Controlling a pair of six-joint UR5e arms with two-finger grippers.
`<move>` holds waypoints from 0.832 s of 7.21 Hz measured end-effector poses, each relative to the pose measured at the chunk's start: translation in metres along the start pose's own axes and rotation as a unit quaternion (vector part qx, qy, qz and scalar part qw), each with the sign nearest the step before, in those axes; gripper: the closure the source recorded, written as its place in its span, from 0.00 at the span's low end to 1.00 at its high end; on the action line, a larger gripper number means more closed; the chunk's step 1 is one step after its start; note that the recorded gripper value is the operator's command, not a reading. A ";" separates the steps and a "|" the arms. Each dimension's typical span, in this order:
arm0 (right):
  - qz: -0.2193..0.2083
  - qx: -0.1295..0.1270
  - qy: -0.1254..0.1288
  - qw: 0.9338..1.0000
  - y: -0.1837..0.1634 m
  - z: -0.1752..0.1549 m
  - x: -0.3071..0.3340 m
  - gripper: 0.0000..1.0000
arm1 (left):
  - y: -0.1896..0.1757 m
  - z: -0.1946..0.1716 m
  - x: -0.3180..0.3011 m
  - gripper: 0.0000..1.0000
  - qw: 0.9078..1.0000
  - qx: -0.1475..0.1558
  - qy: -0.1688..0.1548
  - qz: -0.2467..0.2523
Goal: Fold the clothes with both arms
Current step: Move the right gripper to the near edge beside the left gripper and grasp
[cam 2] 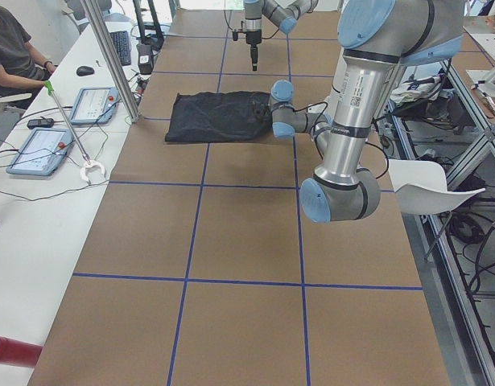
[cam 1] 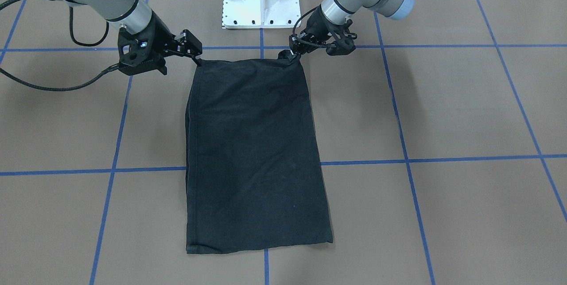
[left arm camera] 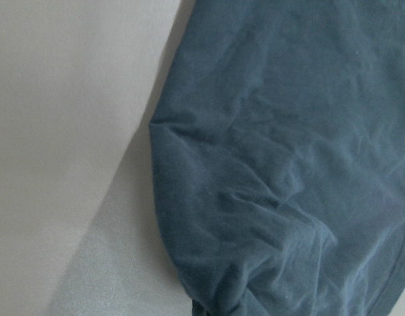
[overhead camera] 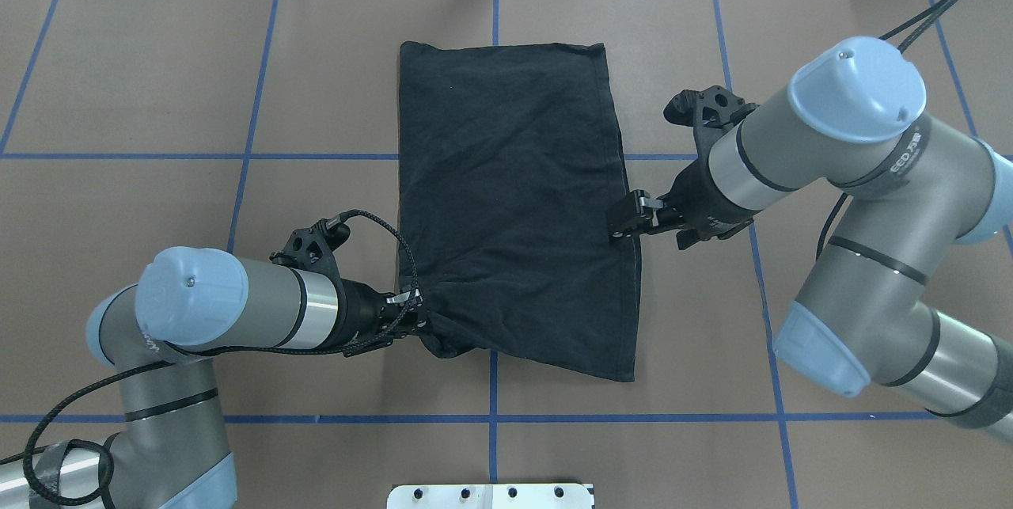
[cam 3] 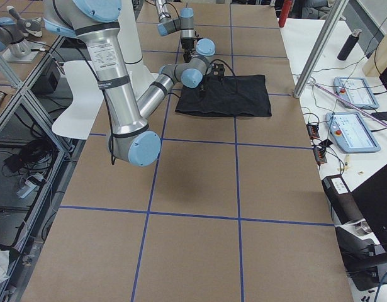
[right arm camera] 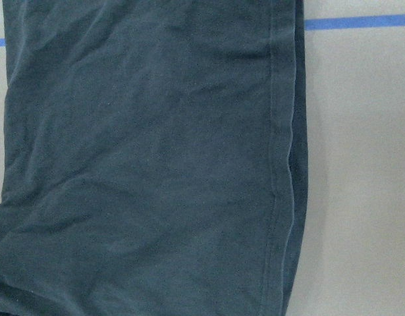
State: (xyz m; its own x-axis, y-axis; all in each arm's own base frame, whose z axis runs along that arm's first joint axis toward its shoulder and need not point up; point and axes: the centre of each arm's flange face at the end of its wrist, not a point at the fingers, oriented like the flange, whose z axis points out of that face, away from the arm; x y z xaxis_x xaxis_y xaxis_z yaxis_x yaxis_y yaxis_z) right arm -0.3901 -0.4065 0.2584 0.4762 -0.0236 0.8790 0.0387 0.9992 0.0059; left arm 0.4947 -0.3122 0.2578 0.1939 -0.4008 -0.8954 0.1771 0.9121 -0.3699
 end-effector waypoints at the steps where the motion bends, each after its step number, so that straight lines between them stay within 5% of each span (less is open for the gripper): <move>1: 0.028 0.002 -0.020 0.999 0.008 0.024 -0.007 0.01 | 0.002 -0.007 0.004 1.00 1.000 0.000 -0.004 -0.001; 3: 0.085 0.010 -0.036 0.996 0.035 0.077 -0.019 0.01 | 0.004 -0.009 0.006 1.00 1.000 0.000 -0.007 -0.002; 6: 0.127 0.007 -0.021 0.992 0.045 0.098 -0.006 0.01 | 0.005 -0.008 0.005 1.00 1.000 0.000 -0.009 -0.002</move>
State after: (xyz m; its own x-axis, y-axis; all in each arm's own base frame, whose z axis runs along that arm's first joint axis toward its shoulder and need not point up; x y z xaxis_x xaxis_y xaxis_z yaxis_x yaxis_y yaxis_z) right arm -0.4777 -0.3582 0.2999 0.4315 0.2296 0.8724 -0.0902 0.9732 -0.2115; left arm 0.4889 -0.3093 0.2499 0.2106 -0.4062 -0.8892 0.1781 0.9103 -0.3737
